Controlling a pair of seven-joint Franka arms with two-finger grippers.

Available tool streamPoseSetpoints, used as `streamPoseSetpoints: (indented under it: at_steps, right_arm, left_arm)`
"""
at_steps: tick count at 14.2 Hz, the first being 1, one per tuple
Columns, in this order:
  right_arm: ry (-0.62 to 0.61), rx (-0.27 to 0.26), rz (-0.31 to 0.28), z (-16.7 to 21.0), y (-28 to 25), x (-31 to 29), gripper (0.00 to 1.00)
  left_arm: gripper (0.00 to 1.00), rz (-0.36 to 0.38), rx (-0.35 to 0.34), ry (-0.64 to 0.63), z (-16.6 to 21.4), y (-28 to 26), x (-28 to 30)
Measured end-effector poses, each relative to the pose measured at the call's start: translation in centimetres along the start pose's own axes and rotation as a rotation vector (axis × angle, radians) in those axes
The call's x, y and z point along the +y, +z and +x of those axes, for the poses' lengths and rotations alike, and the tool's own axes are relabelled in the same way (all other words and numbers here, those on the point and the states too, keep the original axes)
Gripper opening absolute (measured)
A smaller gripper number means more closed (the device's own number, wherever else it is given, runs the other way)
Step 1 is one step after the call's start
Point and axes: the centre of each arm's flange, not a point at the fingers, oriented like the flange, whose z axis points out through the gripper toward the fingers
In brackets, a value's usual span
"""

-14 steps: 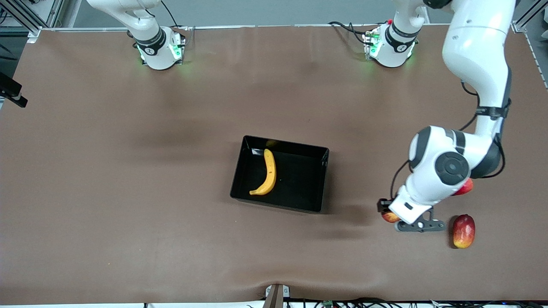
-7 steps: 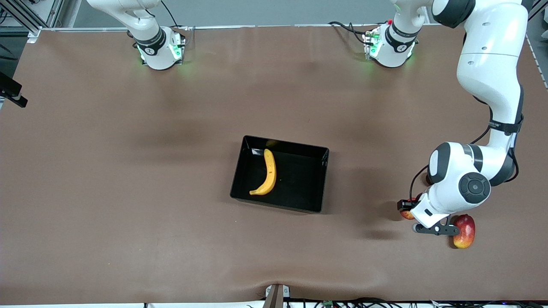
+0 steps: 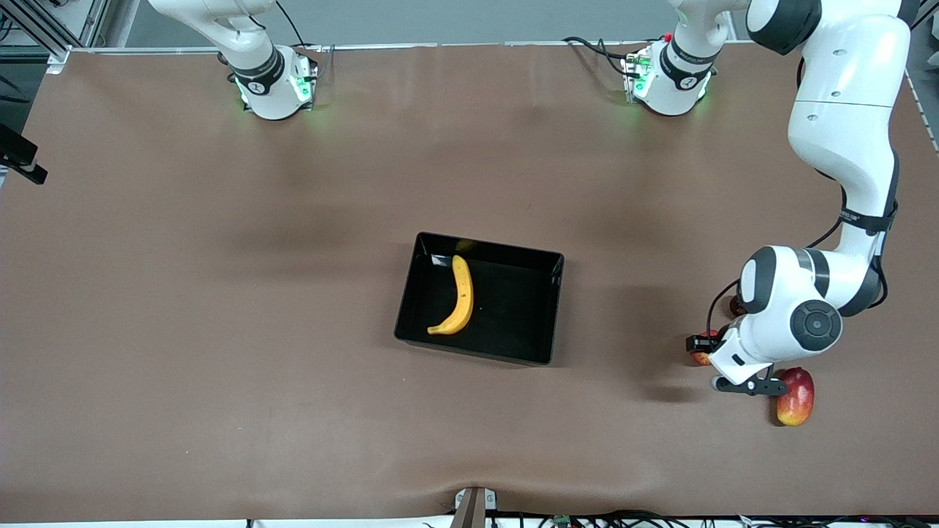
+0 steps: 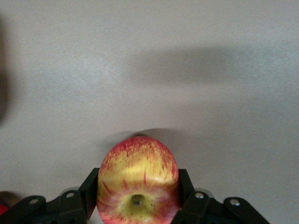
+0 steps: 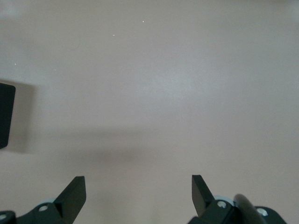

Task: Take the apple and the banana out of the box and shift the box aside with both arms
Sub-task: 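Lower the apple onto the table and open the left gripper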

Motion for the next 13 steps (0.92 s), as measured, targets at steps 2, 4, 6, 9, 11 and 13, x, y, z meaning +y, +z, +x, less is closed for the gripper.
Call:
streamPoseSetpoints:
  at_steps: [2,4,6,9,11,13]
  right_arm:
    - [0.0,0.0,0.0,0.0,0.0,0.0,1.0]
    - [0.0,0.0,0.0,0.0,0.0,0.0,1.0]
    - [-0.001,0.0,0.0,0.0,0.0,0.0,1.0]
    - [-0.001,0.0,0.0,0.0,0.0,0.0,1.0]
    - [-0.001,0.0,0.0,0.0,0.0,-0.1,1.0]
    - [-0.001,0.0,0.0,0.0,0.0,-0.1,1.0]
  left_arm:
    - [0.7,0.0,-0.002,-0.005,-0.1,0.1,-0.4]
    - [0.7,-0.001,-0.002,-0.009,-0.1,0.1,-0.7]
    - [0.7,-0.001,-0.005,-0.015,-0.2,0.2,-1.1]
    - [0.7,-0.001,-0.004,-0.018,-0.2,0.3,-1.3]
    - [0.73,-0.002,0.006,-0.024,0.0,-0.2,-1.3]
    - [0.89,-0.004,0.025,-0.024,0.3,-1.4,-1.0]
